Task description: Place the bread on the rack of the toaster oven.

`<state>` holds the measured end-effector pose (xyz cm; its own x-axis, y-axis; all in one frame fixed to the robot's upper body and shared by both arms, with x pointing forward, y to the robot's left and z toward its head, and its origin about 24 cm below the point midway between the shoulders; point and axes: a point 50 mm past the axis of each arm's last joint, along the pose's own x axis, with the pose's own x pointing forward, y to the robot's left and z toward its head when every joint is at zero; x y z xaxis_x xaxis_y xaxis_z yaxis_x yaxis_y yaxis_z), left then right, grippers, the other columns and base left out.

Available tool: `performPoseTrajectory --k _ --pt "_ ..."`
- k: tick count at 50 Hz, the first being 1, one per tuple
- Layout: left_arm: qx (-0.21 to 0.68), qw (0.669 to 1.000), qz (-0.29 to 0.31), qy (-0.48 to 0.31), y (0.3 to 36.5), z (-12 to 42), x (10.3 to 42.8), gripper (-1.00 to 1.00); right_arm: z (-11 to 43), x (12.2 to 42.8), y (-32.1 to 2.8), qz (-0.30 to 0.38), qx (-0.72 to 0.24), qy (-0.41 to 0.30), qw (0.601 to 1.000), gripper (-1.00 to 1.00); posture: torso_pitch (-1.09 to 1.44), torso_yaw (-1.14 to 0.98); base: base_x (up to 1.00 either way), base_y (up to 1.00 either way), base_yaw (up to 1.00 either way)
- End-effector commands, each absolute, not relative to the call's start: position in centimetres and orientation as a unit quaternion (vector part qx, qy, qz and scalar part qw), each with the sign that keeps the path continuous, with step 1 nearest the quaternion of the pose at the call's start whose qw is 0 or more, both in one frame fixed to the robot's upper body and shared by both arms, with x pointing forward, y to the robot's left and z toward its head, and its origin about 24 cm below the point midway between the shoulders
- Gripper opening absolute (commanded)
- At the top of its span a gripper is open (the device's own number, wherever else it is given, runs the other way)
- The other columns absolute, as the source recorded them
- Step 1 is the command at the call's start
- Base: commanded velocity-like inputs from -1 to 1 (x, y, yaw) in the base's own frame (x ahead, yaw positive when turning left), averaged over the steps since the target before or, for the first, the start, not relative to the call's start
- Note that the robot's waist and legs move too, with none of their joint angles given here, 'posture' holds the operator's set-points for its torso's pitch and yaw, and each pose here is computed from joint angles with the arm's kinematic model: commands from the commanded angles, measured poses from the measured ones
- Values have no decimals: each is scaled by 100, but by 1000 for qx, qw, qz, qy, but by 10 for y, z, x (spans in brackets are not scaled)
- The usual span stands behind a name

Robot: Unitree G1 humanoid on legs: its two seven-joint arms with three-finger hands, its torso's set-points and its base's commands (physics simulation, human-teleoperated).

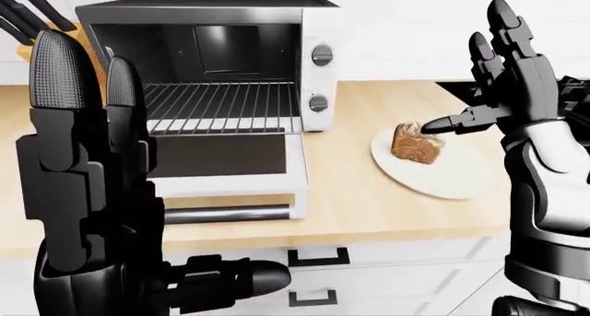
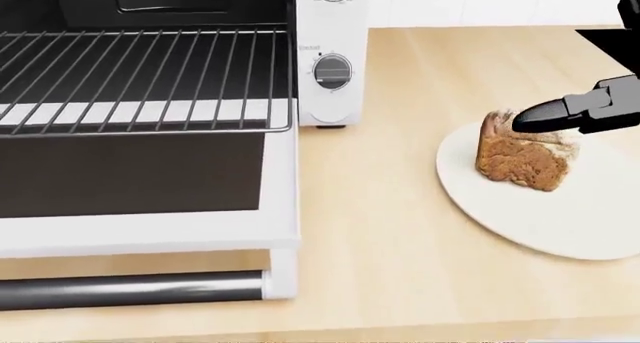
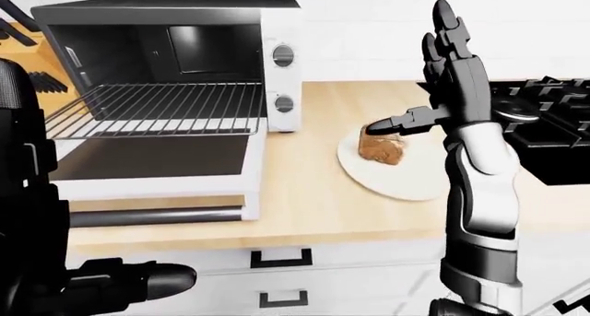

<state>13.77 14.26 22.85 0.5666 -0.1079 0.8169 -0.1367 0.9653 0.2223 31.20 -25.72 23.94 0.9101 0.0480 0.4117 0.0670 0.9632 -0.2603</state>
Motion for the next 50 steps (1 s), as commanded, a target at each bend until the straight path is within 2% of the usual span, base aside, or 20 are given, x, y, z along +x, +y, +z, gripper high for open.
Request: performPoseTrajectory --k 1,14,42,50 --pt "129 864 11 -487 142 234 132 100 256 308 -260 -16 -149 -255 955 100 -20 0 0 0 0" --pt "130 865 11 -485 142 233 132 100 238 317 -268 -29 -146 -226 963 100 -20 0 0 0 0" --pt "129 865 10 -484 140 233 132 100 241 325 -283 -29 -171 -201 964 100 -20 0 0 0 0" --pt "128 866 11 -483 141 233 133 100 238 336 -287 -37 -181 -196 963 100 -20 0 0 0 0"
